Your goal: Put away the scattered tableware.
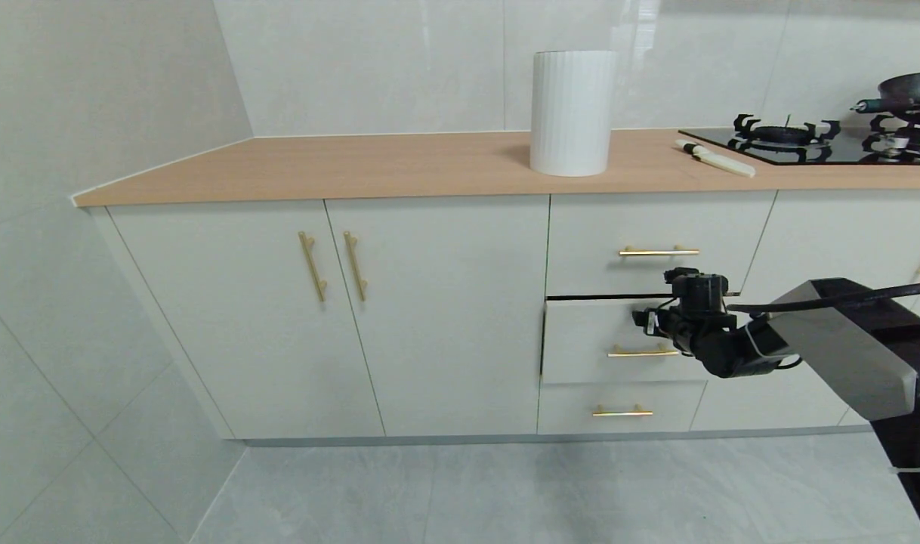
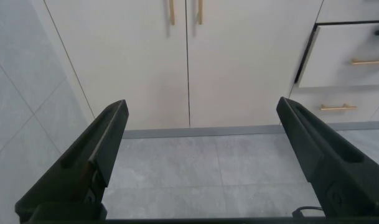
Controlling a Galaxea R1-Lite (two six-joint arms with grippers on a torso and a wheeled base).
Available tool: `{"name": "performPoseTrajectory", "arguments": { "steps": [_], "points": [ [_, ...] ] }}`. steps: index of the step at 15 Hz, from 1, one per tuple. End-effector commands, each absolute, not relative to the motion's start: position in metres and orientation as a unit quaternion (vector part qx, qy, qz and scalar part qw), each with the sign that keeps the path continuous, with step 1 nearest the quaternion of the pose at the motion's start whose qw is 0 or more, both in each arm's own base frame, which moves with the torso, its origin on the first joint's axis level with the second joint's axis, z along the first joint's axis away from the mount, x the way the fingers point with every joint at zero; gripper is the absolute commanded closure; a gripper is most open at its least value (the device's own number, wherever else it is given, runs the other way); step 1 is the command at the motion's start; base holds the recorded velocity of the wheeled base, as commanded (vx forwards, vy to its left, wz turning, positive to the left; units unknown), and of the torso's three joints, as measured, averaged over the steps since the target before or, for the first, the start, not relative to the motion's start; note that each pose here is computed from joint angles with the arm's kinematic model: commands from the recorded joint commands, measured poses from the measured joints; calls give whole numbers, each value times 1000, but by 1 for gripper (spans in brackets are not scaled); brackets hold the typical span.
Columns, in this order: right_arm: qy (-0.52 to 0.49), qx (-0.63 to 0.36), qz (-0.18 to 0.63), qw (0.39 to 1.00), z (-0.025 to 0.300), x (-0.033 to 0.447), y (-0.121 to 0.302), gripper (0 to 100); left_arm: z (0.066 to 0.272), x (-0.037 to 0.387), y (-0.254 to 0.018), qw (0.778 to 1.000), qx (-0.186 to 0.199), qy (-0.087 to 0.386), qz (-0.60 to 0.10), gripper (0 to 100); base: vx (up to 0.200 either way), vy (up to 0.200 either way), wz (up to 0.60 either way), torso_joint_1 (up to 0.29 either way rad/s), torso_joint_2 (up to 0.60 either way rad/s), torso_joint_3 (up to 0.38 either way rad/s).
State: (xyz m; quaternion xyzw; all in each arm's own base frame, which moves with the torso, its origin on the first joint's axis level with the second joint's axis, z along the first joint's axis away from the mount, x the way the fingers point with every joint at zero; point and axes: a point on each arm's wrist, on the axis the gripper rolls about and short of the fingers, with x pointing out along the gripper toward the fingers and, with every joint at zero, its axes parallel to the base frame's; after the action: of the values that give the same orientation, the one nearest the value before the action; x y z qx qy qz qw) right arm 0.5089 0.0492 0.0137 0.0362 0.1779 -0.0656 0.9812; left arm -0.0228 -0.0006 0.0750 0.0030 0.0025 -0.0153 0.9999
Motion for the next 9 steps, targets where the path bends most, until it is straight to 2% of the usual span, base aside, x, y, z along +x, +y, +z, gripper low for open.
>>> {"name": "performPoseTrajectory", "arguments": {
  "steps": [1, 9],
  "points": [
    [174, 37, -66, 982, 10, 513, 50, 0, 75, -23, -1, 1000, 3, 3, -15, 0, 0, 0, 0, 0, 0, 0],
    [143, 58, -95, 983, 0, 532, 50, 0, 75, -23, -1, 1000, 3, 3, -15, 0, 0, 0, 0, 0, 0, 0]
  ]
}}
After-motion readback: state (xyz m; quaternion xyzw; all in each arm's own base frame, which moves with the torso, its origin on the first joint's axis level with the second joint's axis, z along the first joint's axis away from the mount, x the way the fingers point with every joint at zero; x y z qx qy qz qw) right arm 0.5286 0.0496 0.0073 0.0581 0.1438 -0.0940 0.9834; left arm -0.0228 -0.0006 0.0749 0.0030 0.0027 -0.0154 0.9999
